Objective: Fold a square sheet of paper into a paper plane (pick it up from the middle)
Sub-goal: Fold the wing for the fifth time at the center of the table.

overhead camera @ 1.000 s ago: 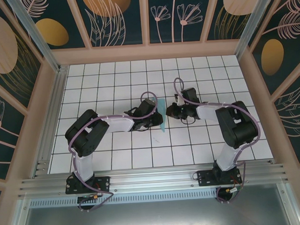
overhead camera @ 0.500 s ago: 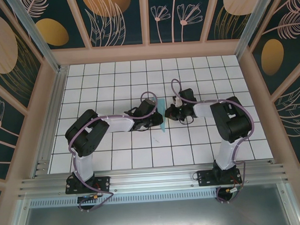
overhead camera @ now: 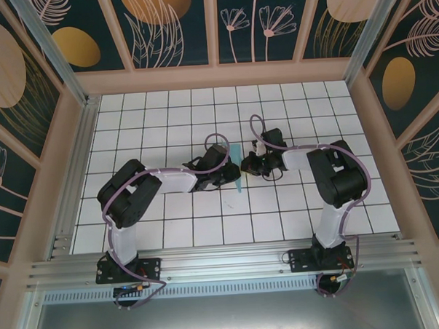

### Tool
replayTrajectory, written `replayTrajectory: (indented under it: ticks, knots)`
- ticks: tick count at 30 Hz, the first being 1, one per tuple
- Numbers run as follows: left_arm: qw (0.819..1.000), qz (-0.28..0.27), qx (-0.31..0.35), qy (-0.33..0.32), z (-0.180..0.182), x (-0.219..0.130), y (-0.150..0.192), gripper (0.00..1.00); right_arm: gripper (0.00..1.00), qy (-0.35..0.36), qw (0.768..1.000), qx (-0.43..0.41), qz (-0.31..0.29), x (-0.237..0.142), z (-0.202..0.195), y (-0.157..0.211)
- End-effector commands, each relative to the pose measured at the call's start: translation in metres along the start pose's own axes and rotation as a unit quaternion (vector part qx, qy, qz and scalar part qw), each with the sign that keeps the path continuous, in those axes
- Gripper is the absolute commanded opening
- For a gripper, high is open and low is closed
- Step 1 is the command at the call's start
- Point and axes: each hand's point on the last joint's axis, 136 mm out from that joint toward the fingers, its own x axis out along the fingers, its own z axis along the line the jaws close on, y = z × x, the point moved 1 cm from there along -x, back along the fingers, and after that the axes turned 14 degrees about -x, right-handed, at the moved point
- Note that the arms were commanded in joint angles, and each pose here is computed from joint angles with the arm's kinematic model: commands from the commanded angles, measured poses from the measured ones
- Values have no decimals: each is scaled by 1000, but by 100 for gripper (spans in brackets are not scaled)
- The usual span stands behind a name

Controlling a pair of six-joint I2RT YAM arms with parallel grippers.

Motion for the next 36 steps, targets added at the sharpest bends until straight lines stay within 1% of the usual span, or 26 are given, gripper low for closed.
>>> replayTrajectory:
  ticks: [1, 12, 16, 23, 31, 36]
  knots:
    - [1000, -2, -6, 9, -6, 8, -5, 21, 11, 24, 999, 12, 46, 15, -14, 26]
    - [1000, -1, 3, 9, -6, 7, -5, 21, 10, 25, 999, 13, 47, 15, -15, 27]
    - [1000, -1, 4, 8, -7, 8, -5, 21, 6, 27, 998, 13, 48, 15, -16, 28]
    - [1000, -1, 5, 12, -9, 8, -6, 14, 0, 27, 998, 16, 47, 15, -16, 28]
    - [1000, -5, 5, 17, -13, 4, -8, 11, 0, 26, 999, 23, 40, 12, -18, 27]
    - [1000, -1, 4, 11, -10, 8, -6, 6, 0, 19, 999, 24, 30, 8, -17, 24]
